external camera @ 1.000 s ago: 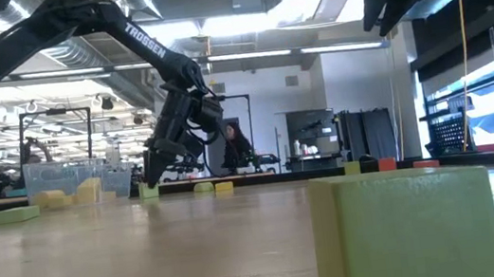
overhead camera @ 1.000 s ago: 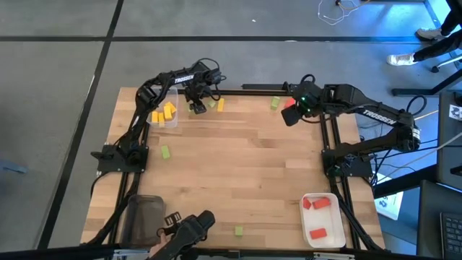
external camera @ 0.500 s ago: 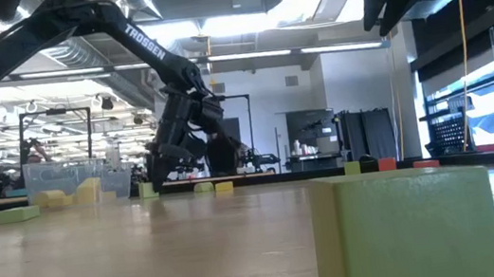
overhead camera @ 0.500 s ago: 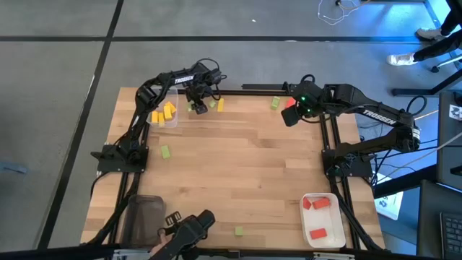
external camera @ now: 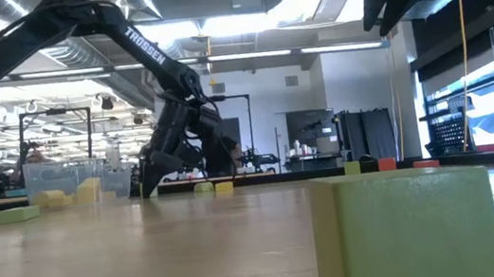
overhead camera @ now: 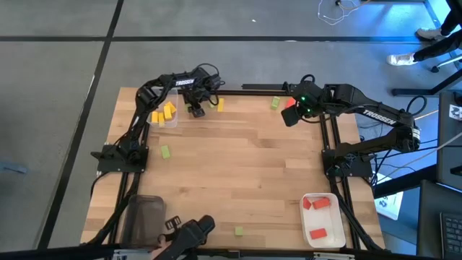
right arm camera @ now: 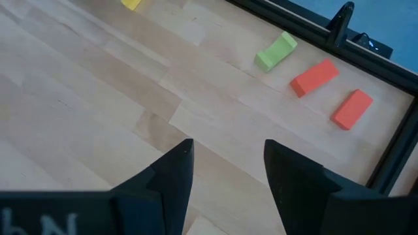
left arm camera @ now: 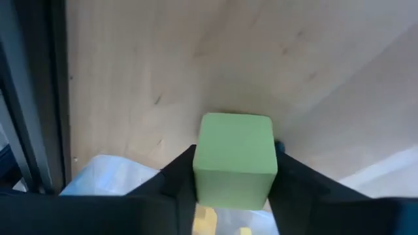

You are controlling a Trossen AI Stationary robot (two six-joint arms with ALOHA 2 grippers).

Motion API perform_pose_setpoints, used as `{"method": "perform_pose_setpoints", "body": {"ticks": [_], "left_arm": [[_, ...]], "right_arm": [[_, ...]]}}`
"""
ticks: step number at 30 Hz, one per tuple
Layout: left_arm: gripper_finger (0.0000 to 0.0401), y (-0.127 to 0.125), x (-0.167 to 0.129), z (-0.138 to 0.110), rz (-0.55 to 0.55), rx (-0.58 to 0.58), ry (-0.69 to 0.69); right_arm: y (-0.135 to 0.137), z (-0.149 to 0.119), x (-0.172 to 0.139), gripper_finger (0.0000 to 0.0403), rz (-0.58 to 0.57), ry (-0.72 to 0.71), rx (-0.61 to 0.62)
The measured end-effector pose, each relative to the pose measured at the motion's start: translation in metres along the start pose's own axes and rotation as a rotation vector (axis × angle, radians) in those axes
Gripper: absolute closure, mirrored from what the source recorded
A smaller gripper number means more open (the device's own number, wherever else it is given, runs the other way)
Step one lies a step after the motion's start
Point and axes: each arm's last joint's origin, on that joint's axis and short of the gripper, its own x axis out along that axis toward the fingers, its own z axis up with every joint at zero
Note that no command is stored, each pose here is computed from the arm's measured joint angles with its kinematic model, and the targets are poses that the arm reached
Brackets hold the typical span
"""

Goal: Sort & place blocks by color
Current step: Put the green block into the black bin

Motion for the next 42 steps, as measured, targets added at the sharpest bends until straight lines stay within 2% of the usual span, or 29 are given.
{"method": "perform_pose_setpoints", "body": {"ticks": [2, 7, 12, 15, 21, 25, 29, 33, 38, 42], "left_arm": [[0.0279, -0.002, -0.004, 0.002, 0.004, 0.014, -0.014], [0.0279, -0.008, -0.021, 0.006, 0.013, 0.061, -0.059], [0.0279, -0.013, -0.065, -0.011, -0.015, 0.111, -0.145], [0.0279, -0.018, -0.099, -0.034, -0.071, 0.122, -0.245], [0.0279, -0.042, -0.170, -0.099, -0.078, 0.209, -0.452], [0.0279, -0.061, -0.200, -0.148, -0.146, 0.232, -0.509], [0.0279, -0.076, -0.214, -0.186, -0.198, 0.186, -0.520], [0.0279, -0.091, -0.219, -0.222, -0.336, 0.170, -0.554], [0.0279, -0.112, -0.204, -0.253, -0.383, 0.102, -0.507], [0.0279, -0.127, -0.185, -0.281, -0.479, 0.034, -0.422]], "right_arm": [[0.000, 0.000, 0.000, 0.0218, 0.000, 0.000, 0.000], [0.000, 0.000, 0.000, 0.0218, 0.000, -0.001, 0.000], [0.000, 0.000, 0.000, 0.0218, 0.000, -0.001, 0.000], [0.000, 0.000, 0.000, 0.0218, 0.000, -0.001, -0.001], [0.000, 0.000, 0.000, 0.0218, -0.001, -0.001, 0.000], [0.000, 0.000, 0.000, 0.0218, -0.001, -0.002, 0.000], [0.000, 0.001, 0.000, 0.0218, 0.002, -0.006, 0.002], [0.000, 0.001, 0.000, 0.0218, 0.003, -0.007, 0.004], [0.000, 0.001, 0.000, 0.0218, 0.003, -0.007, 0.004], [0.000, 0.001, 0.000, 0.0218, 0.004, -0.007, 0.005]]}}
